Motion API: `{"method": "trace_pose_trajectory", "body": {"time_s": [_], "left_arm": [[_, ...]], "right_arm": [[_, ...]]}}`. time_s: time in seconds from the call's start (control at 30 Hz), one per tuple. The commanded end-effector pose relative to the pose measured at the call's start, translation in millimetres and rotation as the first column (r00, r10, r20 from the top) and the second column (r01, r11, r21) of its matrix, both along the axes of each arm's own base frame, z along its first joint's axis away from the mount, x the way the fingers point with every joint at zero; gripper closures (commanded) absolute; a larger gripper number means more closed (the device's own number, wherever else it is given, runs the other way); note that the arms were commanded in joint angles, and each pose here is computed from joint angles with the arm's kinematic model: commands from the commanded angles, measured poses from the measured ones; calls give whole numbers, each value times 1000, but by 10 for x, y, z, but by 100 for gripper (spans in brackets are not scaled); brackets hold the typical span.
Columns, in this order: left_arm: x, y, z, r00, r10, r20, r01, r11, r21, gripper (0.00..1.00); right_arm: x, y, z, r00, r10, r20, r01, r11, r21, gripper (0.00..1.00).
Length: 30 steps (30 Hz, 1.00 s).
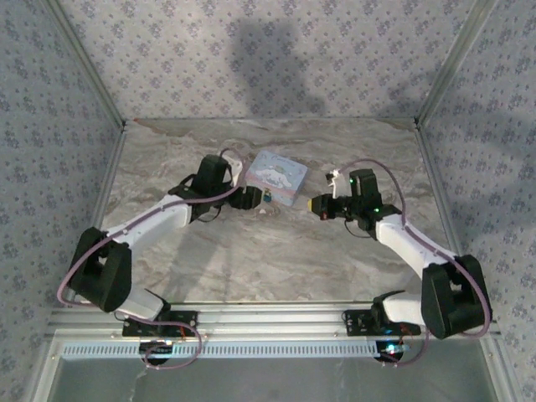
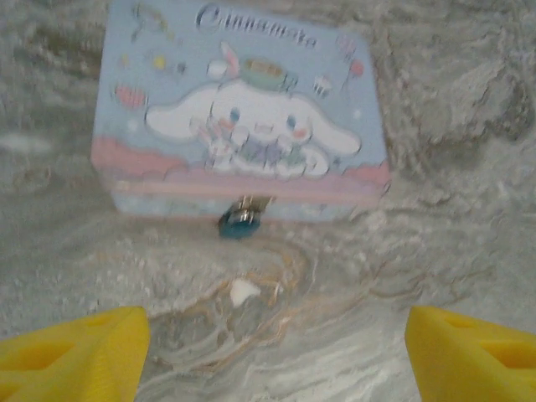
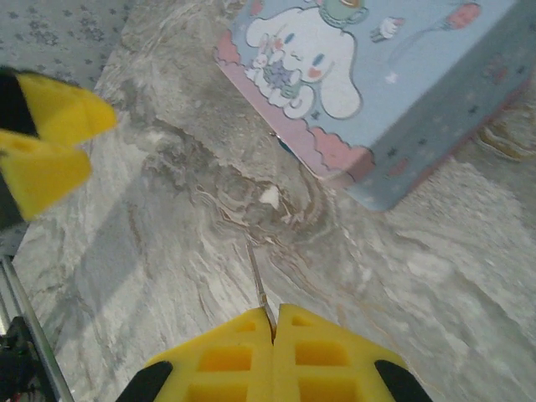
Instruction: Unlock the padlock with the key
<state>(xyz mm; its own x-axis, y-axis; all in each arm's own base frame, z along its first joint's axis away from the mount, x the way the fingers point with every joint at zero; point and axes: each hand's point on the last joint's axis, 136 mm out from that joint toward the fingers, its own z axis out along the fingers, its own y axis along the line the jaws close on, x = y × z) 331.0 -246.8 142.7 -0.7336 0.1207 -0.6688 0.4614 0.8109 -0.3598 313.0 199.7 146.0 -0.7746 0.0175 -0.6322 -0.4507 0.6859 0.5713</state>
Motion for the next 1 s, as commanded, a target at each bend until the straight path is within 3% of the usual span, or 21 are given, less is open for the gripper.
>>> {"method": "trace_pose_trajectory", "body": {"time_s": [0.0,0.27,0.53,0.97], "left_arm": [[32,-77,149,998,0,61,6,994,-107,19],[35,-199,-204,999,-41,-2,40,989,-146,19],[131,-246,-356,999,-51,4,51,991,-123,20],[248,-303,-537,998,-63,28,66,992,-109,23]], "right_arm": [[173,229,218,998,39,41,-42,997,65,100],[663,545,224,997,66,33,-70,986,153,100],[1072,667,-55,998,64,-15,-61,987,148,100],[1040,595,-623,990,66,-126,-53,993,103,100]]}}
